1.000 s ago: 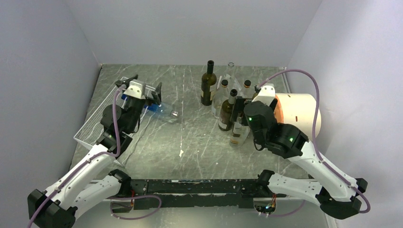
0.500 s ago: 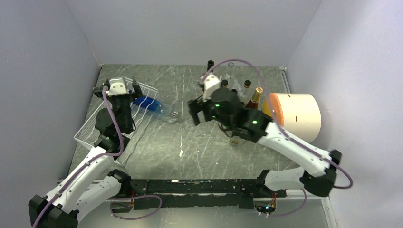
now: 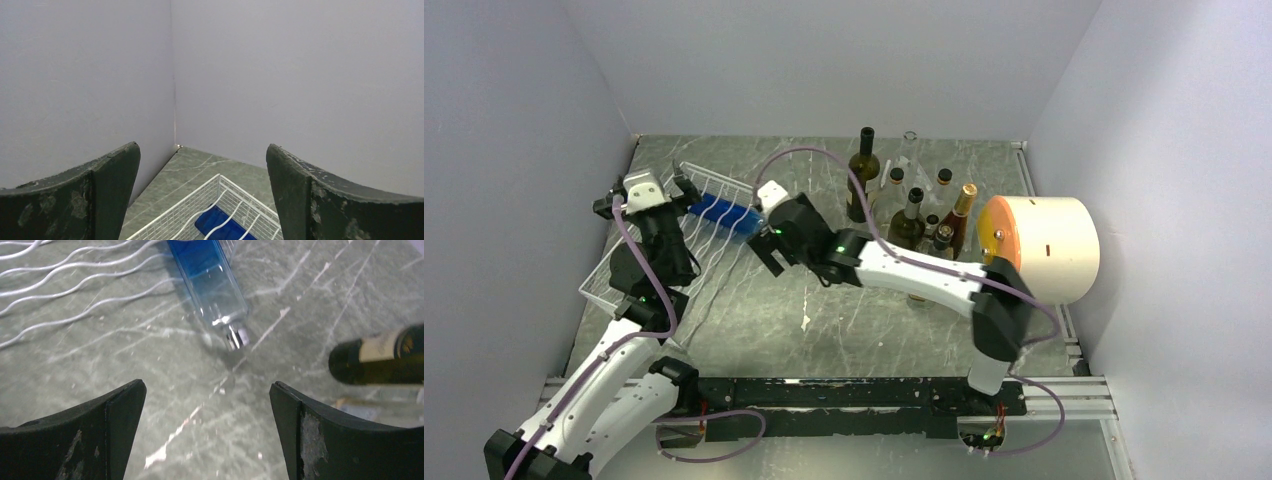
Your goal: Take the wine bottle off the wine rack
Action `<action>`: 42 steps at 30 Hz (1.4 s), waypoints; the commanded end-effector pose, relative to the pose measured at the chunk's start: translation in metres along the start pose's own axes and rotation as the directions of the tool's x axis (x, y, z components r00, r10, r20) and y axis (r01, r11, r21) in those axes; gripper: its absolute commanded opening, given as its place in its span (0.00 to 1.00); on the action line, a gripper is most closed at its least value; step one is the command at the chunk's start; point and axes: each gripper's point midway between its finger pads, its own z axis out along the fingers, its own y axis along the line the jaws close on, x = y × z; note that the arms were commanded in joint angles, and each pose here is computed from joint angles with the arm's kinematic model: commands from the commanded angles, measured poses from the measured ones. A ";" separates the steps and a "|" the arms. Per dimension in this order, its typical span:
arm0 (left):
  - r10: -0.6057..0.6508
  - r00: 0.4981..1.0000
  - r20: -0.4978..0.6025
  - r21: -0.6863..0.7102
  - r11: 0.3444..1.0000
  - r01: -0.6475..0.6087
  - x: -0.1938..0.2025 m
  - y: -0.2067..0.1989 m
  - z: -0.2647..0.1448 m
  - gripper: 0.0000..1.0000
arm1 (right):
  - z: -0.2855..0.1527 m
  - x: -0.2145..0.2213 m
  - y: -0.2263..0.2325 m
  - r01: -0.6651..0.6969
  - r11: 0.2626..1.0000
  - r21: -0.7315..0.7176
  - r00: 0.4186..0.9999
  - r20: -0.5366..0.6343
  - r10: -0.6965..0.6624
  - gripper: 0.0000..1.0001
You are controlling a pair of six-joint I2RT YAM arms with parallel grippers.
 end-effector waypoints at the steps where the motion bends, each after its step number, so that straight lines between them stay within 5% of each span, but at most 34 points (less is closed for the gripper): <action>1: -0.021 1.000 -0.003 0.025 0.999 0.021 0.001 -0.006 0.003 0.99 | 0.040 -0.020 -0.008 0.077 0.993 0.090 0.996 0.028 -0.080 1.00; 8: -0.036 0.999 -0.022 0.100 0.994 0.038 0.002 -0.022 0.004 0.99 | 0.103 0.011 -0.014 0.166 0.983 0.074 0.985 -0.061 -0.162 1.00; 23: -0.043 0.998 -0.040 0.189 0.981 0.050 0.005 -0.041 0.004 0.99 | 0.148 0.030 0.002 0.234 0.956 -0.179 0.972 0.018 -0.235 0.96; 32: -0.032 0.998 -0.049 0.207 0.977 0.041 0.009 -0.046 0.004 0.99 | 0.170 0.043 0.003 0.198 0.964 -0.179 0.978 -0.022 -0.205 0.70; 42: -0.026 0.998 -0.053 0.242 0.970 0.038 0.011 -0.053 0.004 0.99 | 0.101 0.040 0.007 0.137 0.971 -0.195 0.989 -0.020 -0.144 0.30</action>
